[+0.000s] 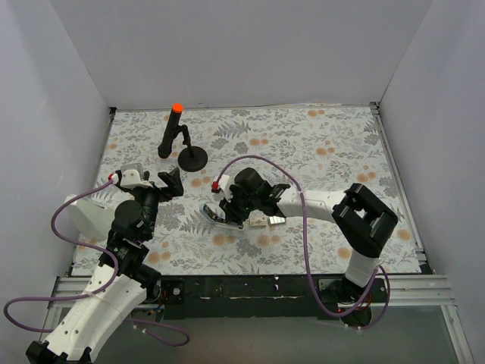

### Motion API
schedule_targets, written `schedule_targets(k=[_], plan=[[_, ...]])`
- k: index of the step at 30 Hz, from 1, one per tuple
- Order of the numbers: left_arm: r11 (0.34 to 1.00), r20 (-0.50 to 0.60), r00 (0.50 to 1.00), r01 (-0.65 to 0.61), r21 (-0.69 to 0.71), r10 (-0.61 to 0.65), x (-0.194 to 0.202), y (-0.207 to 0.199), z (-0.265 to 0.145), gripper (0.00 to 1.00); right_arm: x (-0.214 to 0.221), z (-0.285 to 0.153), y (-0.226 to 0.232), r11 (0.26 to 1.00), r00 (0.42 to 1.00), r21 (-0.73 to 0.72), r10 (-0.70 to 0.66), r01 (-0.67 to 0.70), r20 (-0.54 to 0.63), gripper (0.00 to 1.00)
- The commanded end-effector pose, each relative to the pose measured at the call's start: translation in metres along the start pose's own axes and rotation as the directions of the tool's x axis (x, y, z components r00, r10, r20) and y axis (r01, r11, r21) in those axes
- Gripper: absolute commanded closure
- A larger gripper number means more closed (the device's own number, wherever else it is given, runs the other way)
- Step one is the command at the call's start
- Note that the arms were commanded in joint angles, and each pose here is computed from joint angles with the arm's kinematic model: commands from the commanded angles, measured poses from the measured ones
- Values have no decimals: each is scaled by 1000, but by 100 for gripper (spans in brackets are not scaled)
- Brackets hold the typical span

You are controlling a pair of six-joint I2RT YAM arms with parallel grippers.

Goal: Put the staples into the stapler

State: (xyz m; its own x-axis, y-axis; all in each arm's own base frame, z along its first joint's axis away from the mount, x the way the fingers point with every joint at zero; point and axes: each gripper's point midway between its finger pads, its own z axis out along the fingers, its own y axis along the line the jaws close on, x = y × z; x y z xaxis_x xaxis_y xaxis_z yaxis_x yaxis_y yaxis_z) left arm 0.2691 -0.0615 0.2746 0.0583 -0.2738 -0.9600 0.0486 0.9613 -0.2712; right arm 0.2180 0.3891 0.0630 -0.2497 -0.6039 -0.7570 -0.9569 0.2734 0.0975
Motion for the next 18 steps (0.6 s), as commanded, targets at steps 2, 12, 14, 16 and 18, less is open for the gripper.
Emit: schedule_targets(k=[2, 12, 14, 16, 18], plan=[[1000, 20, 1000, 11, 7, -11, -12, -2, -1, 2, -17, 5, -2, 1000, 999, 12, -10, 9, 37, 58], [1000, 18, 1000, 12, 10, -12, -11, -2, -1, 2, -7, 4, -4, 1000, 1000, 28, -9, 9, 2, 58], [1000, 19, 1000, 12, 10, -12, -11, -2, -1, 2, -7, 2, -3, 1000, 1000, 29, -11, 11, 3, 58], [1000, 21, 1000, 13, 10, -13, -12, -2, -1, 2, -7, 0, -2, 1000, 1000, 30, -10, 10, 4, 58], [1000, 21, 1000, 13, 10, -13, -12, -2, -1, 2, -13, -5, 1, 1000, 1000, 19, -14, 13, 22, 58]])
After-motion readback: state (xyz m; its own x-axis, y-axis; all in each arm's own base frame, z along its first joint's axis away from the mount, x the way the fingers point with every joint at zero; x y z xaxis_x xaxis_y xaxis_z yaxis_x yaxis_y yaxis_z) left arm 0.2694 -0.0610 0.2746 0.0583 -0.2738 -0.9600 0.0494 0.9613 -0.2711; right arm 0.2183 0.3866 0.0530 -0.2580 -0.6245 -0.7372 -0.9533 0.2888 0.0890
